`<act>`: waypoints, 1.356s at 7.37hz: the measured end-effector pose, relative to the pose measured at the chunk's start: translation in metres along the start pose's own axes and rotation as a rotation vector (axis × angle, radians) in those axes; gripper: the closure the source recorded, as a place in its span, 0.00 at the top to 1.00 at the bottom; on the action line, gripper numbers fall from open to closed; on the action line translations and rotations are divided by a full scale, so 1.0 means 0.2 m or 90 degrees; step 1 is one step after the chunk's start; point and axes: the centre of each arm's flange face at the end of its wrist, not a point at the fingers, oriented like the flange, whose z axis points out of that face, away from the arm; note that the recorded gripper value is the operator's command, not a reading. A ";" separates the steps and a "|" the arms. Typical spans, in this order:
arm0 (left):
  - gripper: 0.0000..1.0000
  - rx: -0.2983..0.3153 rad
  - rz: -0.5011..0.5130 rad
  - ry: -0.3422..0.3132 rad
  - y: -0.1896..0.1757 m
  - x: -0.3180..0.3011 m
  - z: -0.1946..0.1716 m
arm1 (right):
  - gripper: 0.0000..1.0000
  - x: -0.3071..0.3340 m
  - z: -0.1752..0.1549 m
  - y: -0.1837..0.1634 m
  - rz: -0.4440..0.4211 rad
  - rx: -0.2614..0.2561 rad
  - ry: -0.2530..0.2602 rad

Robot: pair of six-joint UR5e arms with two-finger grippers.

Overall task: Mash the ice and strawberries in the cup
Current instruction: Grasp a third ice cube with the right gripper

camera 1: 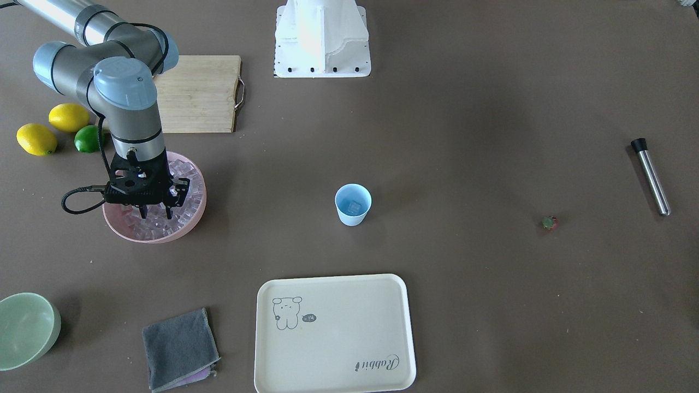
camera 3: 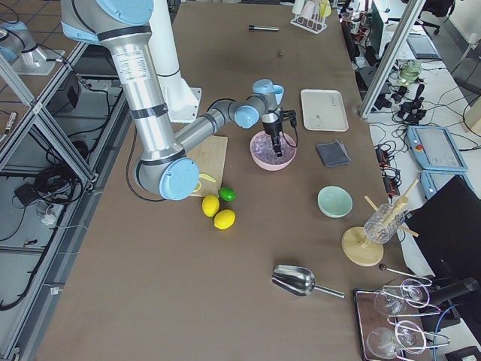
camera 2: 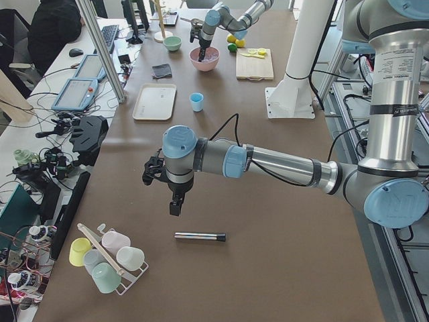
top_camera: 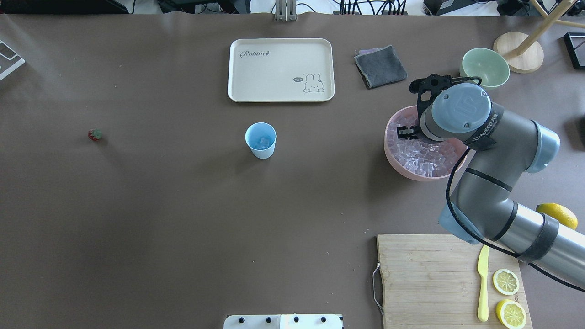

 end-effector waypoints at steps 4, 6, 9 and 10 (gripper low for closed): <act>0.99 -0.001 0.000 0.000 0.00 0.00 0.00 | 0.01 -0.02 -0.06 0.00 -0.004 0.004 -0.010; 0.99 -0.002 -0.001 0.000 0.00 -0.01 0.01 | 0.22 -0.03 -0.16 -0.03 -0.003 0.008 -0.035; 0.99 -0.002 -0.001 0.000 0.00 -0.01 0.01 | 0.76 -0.01 -0.30 -0.07 0.012 -0.008 -0.086; 0.99 -0.002 -0.001 0.000 0.00 -0.01 0.01 | 0.85 -0.03 -0.30 -0.06 0.019 -0.011 -0.091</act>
